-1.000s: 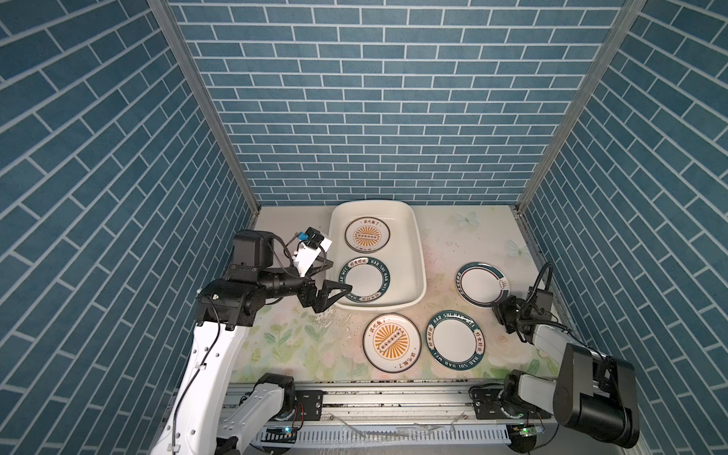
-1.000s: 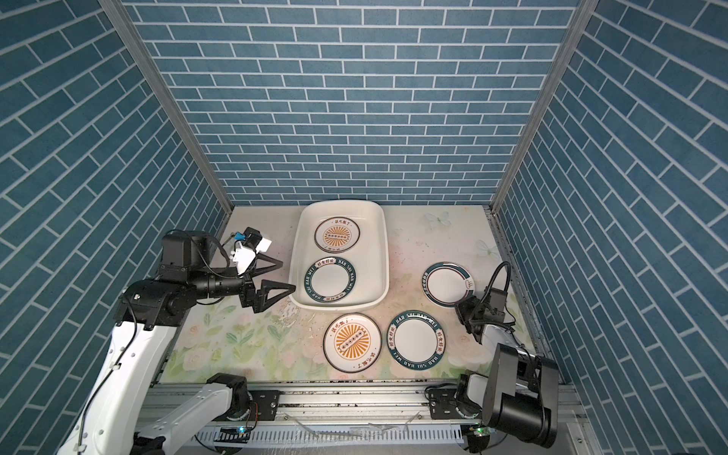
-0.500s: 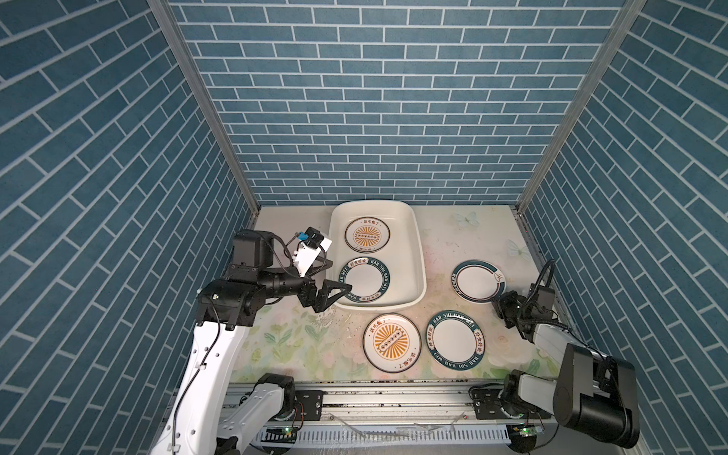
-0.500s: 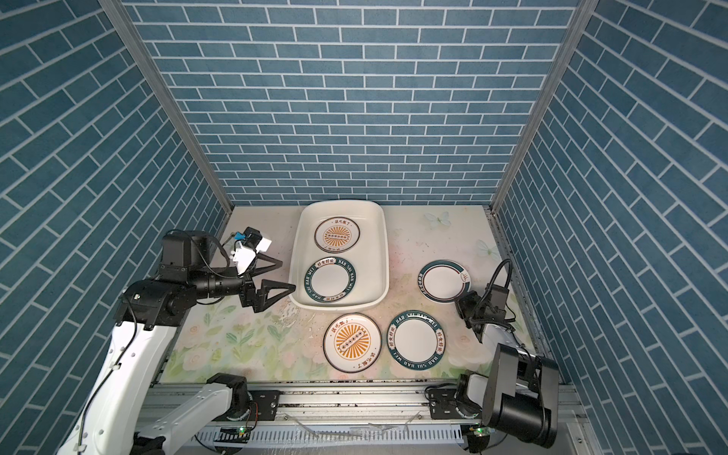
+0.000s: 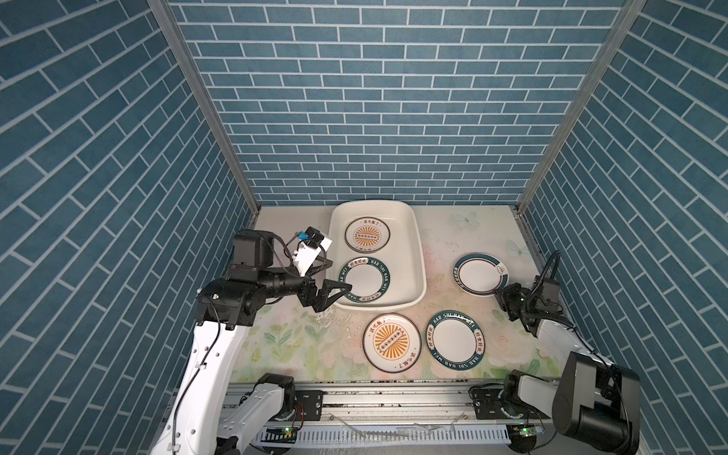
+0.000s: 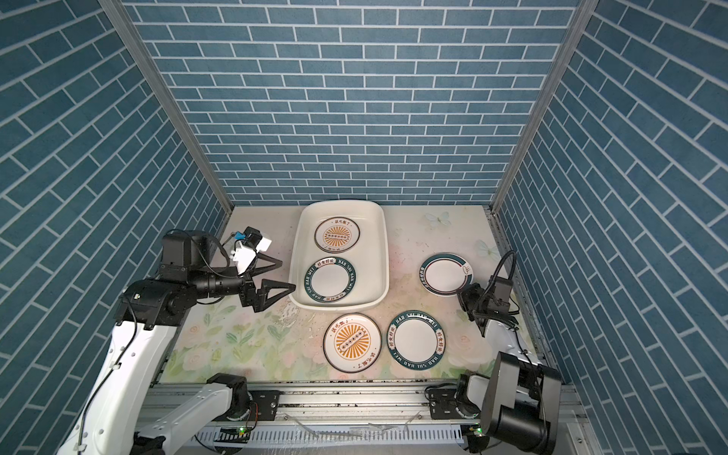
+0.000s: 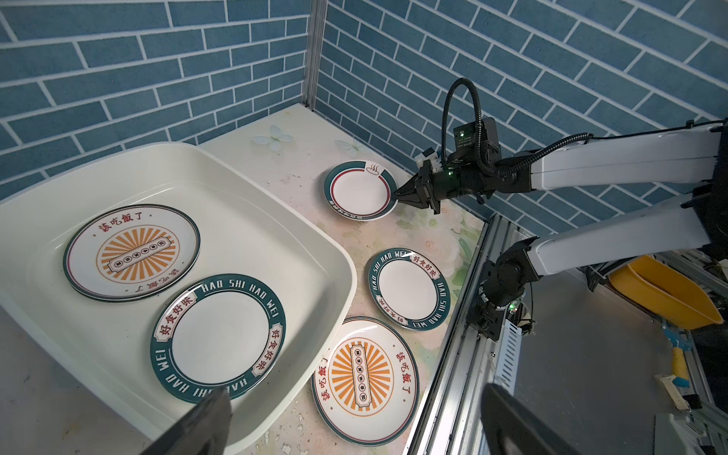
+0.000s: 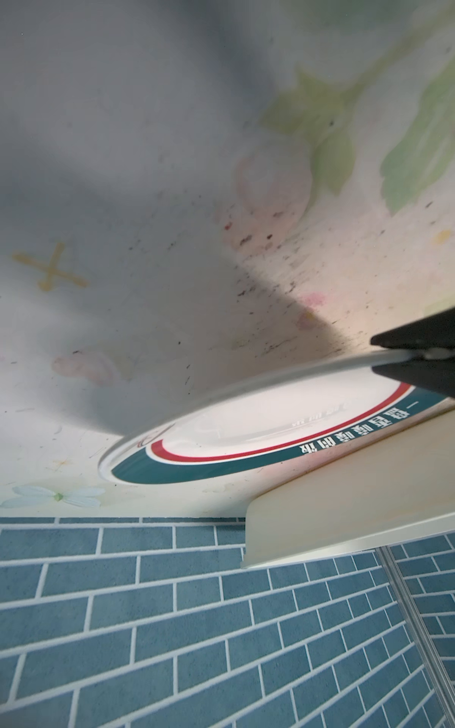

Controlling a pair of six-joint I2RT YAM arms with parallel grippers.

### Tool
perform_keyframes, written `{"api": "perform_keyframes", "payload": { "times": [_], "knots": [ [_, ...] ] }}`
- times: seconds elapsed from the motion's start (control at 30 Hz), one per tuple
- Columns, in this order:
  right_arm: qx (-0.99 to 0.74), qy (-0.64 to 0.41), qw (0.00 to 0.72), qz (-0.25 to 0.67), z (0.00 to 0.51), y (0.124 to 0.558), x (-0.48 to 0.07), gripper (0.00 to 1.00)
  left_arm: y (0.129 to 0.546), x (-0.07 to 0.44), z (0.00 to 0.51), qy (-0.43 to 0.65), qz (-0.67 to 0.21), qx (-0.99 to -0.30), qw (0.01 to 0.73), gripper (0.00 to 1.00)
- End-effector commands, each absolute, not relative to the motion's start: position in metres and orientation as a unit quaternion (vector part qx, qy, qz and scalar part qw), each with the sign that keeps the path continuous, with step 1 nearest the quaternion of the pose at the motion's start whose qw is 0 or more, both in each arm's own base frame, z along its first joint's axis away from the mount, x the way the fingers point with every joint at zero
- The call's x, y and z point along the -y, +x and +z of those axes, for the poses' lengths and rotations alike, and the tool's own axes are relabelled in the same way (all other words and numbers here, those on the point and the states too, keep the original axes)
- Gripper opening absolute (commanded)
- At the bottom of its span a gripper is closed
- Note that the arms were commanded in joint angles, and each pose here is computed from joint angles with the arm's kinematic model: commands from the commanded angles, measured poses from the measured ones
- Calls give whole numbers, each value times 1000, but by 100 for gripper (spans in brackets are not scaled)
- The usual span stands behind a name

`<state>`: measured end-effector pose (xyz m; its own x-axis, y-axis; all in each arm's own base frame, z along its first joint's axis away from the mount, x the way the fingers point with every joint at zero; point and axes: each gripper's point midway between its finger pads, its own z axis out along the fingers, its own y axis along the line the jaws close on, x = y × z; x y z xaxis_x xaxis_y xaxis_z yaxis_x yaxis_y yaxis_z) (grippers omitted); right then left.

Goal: Place the plates into the plastic bin on the countertop
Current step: 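Raise the upright green-and-red plate off the table with the right gripper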

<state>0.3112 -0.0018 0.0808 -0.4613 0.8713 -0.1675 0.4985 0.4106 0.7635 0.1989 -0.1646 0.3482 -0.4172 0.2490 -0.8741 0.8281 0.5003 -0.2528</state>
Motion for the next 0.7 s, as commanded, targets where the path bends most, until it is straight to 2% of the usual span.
{"api": "perform_keyframes", "payload": {
  "times": [0.0,0.67],
  "knots": [
    [-786,416,303,342,104,319,-1,6,198,166,358,359,-353,-756,419,99],
    [-778,385,342,359,168,334,-5,6,199,166,355,355,-352,-758,420,100]
  ]
}}
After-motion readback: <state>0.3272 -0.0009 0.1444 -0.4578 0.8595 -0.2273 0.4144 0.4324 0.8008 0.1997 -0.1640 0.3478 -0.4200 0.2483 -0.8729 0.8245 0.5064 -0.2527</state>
